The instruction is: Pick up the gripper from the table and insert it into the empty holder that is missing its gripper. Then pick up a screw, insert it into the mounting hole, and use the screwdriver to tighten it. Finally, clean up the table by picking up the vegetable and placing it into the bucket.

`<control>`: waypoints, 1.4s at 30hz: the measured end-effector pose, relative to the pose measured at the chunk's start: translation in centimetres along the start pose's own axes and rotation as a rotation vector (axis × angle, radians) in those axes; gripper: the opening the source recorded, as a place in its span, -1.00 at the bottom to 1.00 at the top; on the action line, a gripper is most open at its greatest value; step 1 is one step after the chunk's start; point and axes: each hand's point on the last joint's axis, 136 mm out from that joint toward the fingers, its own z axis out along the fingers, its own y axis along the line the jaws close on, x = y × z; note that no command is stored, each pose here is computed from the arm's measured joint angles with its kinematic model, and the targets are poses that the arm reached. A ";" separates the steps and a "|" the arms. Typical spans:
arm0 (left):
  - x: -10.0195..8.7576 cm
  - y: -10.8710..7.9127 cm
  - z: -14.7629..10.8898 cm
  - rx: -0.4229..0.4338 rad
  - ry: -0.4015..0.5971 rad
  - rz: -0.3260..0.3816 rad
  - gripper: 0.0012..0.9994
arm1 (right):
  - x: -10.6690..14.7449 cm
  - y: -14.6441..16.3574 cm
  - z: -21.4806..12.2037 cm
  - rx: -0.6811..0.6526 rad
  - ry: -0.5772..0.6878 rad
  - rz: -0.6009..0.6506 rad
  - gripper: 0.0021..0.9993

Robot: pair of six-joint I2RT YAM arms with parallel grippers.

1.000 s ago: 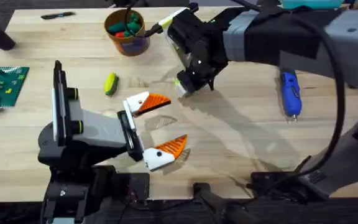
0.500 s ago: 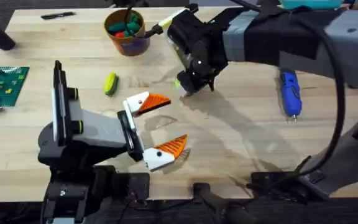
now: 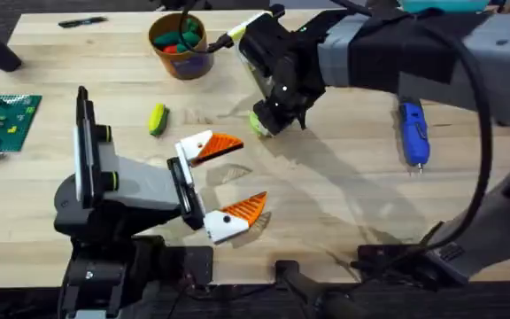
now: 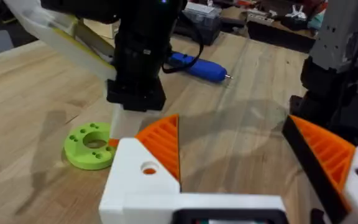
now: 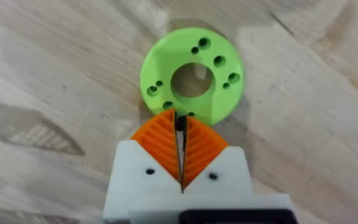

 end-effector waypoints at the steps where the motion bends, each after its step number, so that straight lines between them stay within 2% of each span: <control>1: 0.0 0.0 0.0 0.000 0.000 0.000 0.97 | 0.2 0.0 -0.1 0.001 0.011 -0.001 -0.99; 3: 0.0 0.0 0.0 0.000 0.000 0.000 0.97 | 0.5 -0.1 -0.9 0.004 0.041 -0.003 -0.99; 9: 0.0 0.0 0.0 0.000 0.000 0.000 0.97 | -1.7 -0.1 -3.6 0.000 -0.005 0.000 -0.99; 17: 0.0 0.0 0.0 0.000 0.000 0.000 0.97 | -2.2 -0.3 -7.4 0.001 0.017 -0.001 -0.99; 22: 0.0 0.0 0.0 0.000 0.000 0.000 0.97 | -3.3 0.1 -10.5 -0.029 -0.011 0.000 -0.99; 28: 0.0 0.0 0.0 0.000 0.000 0.000 0.97 | -4.8 2.2 -14.3 -0.161 -0.073 -0.001 -0.99; 35: 0.0 0.0 0.0 0.000 0.000 0.000 0.97 | -5.6 4.1 -18.1 -0.222 -0.134 -0.061 -0.99; 40: 0.0 0.0 0.0 0.000 0.000 0.000 0.97 | -5.1 7.2 -20.3 -0.256 -0.158 -0.146 -0.99; 41: 0.0 0.0 0.0 0.000 0.000 0.000 0.97 | -4.7 9.0 -21.2 -0.279 -0.167 -0.189 -0.99; 42: 0.0 0.0 0.0 0.000 0.000 0.000 0.97 | -4.5 9.5 -21.4 -0.282 -0.167 -0.200 -0.99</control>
